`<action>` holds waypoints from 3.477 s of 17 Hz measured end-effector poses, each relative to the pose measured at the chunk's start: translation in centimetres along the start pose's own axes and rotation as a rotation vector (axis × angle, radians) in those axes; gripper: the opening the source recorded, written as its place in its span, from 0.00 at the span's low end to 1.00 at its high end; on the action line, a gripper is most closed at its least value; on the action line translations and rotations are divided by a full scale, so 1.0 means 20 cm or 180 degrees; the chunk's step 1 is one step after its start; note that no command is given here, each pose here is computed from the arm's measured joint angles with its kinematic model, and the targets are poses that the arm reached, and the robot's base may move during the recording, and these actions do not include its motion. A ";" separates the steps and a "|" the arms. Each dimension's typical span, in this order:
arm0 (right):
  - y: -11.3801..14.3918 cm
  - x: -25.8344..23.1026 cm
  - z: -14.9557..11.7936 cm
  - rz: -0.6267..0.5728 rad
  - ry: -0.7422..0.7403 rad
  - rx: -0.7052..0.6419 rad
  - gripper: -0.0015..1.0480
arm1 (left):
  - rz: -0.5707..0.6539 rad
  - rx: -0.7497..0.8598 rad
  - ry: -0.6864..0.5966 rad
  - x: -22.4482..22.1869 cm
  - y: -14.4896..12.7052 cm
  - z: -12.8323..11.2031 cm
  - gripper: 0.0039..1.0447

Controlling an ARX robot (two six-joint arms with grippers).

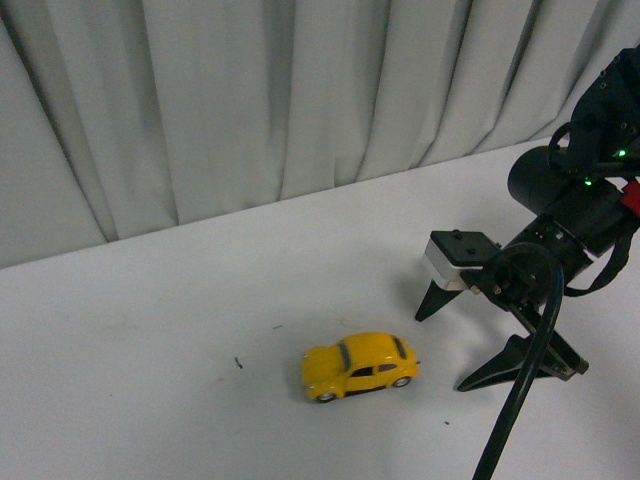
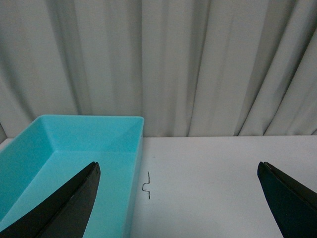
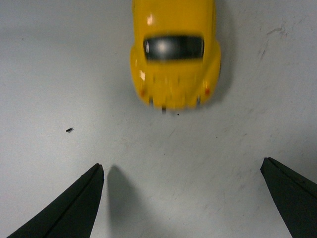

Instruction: Wind up and store yellow beetle toy

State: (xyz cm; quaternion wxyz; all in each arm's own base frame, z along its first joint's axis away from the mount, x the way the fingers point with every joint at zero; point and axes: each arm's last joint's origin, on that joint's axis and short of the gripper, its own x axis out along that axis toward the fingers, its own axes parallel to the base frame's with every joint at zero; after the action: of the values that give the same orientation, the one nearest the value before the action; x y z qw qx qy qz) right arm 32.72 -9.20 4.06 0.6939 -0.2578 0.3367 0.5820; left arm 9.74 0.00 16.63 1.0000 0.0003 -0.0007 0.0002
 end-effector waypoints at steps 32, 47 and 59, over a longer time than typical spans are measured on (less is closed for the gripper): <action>0.71 -0.24 0.64 -0.4142 -0.2324 0.1775 0.02 | 0.0001 0.0000 -0.0001 0.00 0.00 0.00 0.94; 1.04 -0.27 0.58 -0.4137 -0.2332 0.1814 0.02 | 0.0000 0.0000 0.0000 0.00 0.00 0.00 0.94; 1.16 -0.31 0.58 -0.4164 -0.2391 0.1771 0.02 | 0.0001 0.0000 0.0000 0.00 0.00 0.00 0.94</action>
State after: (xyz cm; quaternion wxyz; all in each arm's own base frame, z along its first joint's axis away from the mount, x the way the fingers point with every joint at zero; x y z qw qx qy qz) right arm 11.30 0.00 17.01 1.0000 -0.0075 -0.0058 0.0001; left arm 9.74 0.00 16.63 1.0000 0.0003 -0.0007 0.0004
